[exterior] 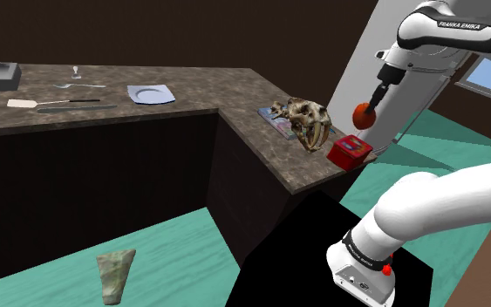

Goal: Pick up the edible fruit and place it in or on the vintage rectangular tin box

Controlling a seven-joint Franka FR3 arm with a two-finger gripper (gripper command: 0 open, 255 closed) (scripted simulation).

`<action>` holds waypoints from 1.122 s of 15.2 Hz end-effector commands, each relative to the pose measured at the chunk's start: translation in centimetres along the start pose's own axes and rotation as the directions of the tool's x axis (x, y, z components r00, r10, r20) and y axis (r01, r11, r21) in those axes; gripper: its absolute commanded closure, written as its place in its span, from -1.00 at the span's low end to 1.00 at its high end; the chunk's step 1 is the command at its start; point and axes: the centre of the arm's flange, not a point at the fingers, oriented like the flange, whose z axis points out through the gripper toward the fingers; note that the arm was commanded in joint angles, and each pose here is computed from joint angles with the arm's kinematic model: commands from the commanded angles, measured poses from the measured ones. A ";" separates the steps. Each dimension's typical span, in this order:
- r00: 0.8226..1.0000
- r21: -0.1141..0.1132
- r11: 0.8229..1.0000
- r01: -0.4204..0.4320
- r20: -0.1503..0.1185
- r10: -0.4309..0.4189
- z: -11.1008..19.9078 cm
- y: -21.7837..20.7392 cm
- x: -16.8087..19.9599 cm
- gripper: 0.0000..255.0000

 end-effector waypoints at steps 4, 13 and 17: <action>1.000 -0.001 1.000 0.001 0.000 -0.001 -1.0 6.1 -3.2 1.00; 1.000 -0.001 1.000 0.001 0.000 -0.001 3.0 7.5 -3.7 1.00; 1.000 -0.001 1.000 0.001 0.000 -0.001 5.1 7.6 -3.7 1.00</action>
